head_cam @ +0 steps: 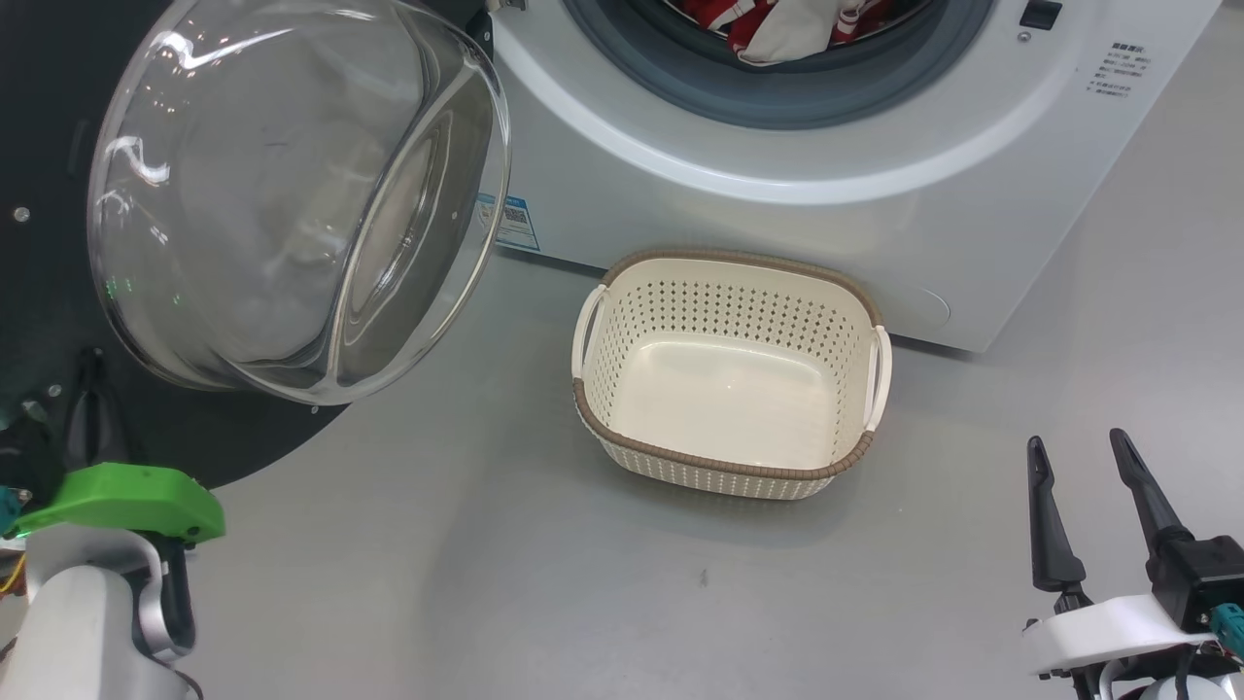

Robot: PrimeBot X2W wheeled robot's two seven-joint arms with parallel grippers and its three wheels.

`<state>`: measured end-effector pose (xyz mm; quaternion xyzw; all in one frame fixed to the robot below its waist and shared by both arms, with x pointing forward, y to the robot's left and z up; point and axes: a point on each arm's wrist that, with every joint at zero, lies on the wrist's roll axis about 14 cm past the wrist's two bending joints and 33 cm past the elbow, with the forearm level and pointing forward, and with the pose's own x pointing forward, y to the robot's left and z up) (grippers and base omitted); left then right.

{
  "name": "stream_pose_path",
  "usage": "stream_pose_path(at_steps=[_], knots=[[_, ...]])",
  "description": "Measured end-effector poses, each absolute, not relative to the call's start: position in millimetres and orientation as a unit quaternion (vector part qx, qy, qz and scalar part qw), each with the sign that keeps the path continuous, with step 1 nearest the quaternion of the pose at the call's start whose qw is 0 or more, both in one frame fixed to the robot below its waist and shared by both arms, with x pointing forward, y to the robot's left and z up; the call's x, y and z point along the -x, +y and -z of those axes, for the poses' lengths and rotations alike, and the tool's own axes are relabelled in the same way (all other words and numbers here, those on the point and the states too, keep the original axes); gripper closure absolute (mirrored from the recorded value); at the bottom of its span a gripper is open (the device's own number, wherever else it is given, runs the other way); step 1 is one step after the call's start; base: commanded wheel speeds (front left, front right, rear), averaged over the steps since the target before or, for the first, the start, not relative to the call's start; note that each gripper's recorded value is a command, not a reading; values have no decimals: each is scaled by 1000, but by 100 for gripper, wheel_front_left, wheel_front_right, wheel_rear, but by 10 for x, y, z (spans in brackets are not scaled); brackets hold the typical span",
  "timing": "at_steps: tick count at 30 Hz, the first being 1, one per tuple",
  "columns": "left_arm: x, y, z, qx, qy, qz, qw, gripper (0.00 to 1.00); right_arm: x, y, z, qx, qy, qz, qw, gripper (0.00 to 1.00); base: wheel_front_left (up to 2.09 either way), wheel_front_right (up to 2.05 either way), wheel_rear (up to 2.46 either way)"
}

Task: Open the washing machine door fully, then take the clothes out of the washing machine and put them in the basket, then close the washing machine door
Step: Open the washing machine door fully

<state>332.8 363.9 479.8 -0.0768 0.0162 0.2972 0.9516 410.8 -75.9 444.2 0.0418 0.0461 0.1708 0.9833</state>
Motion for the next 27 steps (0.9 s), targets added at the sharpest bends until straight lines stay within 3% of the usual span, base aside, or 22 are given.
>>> stream_pose_path(at_steps=[18,27], knots=[[-3401,3630,-4855,80,4,-297,952,100,-4092,-750,-4497,-43,39,-175,983,0,0,0,0],[-3408,3200,-4826,71,3,-246,967,100,-4029,-825,-4555,-44,33,-162,985,0,0,0,0]])
